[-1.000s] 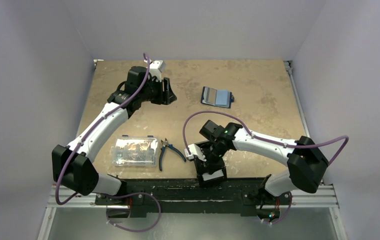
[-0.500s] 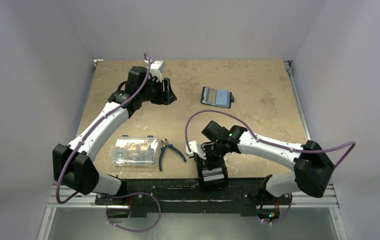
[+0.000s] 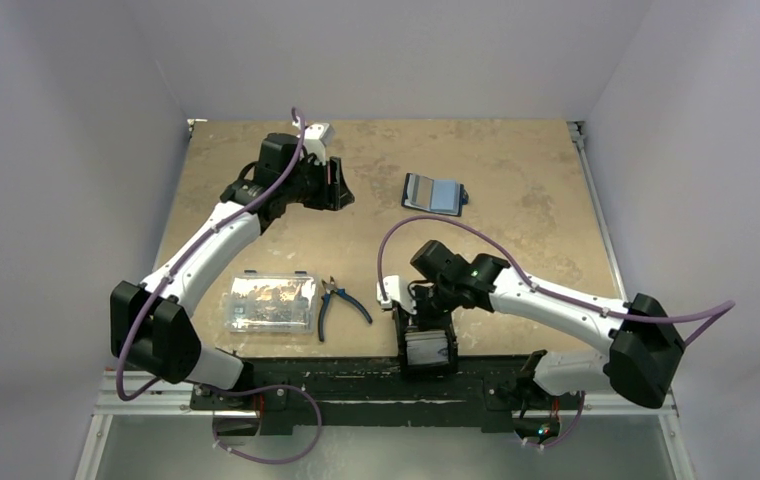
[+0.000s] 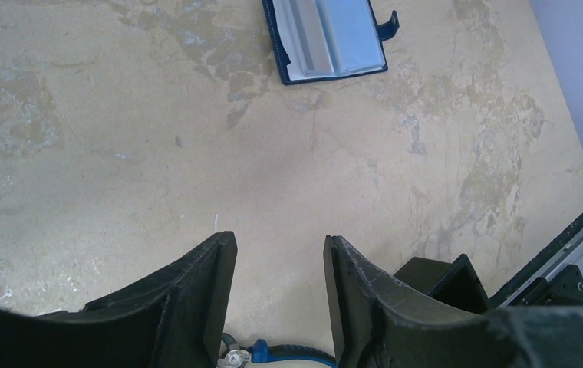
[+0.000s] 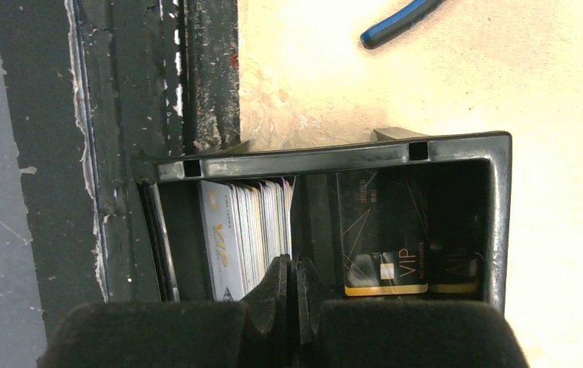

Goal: Put the credit cards into the card holder
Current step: Pick up the credit card from the storage box.

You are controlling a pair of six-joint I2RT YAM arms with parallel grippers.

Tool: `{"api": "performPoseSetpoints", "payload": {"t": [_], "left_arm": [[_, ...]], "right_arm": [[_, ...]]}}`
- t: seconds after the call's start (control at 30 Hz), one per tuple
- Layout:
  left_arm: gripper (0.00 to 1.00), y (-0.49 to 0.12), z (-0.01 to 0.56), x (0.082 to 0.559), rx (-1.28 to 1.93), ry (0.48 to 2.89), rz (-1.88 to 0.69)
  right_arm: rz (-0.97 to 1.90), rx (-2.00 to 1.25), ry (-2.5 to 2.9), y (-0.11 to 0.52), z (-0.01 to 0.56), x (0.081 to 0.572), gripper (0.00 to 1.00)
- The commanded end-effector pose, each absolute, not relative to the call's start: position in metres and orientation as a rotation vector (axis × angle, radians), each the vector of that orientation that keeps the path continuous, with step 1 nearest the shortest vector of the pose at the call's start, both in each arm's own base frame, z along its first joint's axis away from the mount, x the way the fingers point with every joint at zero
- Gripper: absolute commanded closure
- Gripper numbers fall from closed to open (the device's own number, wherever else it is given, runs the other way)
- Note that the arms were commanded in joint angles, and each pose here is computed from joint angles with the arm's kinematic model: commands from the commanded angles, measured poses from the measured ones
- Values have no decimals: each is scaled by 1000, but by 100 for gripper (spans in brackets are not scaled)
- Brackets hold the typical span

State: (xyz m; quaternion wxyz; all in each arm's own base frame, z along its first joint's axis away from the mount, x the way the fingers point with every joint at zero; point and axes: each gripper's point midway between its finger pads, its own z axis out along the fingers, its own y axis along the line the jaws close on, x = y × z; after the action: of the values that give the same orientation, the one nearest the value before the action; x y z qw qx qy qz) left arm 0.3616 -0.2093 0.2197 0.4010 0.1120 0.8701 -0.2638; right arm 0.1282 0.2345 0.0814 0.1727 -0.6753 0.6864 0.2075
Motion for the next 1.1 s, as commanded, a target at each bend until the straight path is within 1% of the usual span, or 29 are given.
{"api": "performPoseSetpoints", "payload": {"t": [0.0,0.3,0.4,0.53,0.83,1.07], "left_arm": [[50,-205,224,373,291,2158,-635],[50,-205,217,375,290,2176,-636],[51,-210,214,373,290,2183,-674],[52,-228,207,367,301,2205,-815],[52,-243,192,362,290,2237,-936],[52,-247,182,361,279,2260,-966]], "right_arm": [[692,-1981,1851,239,101,112,100],[823,-2103,1733,233,107,86,100],[815,-2121,1719,231,107,86,100],[798,-2150,1700,227,107,84,100],[775,-2230,1628,217,107,76,100],[742,-2214,1610,216,107,79,100]]}}
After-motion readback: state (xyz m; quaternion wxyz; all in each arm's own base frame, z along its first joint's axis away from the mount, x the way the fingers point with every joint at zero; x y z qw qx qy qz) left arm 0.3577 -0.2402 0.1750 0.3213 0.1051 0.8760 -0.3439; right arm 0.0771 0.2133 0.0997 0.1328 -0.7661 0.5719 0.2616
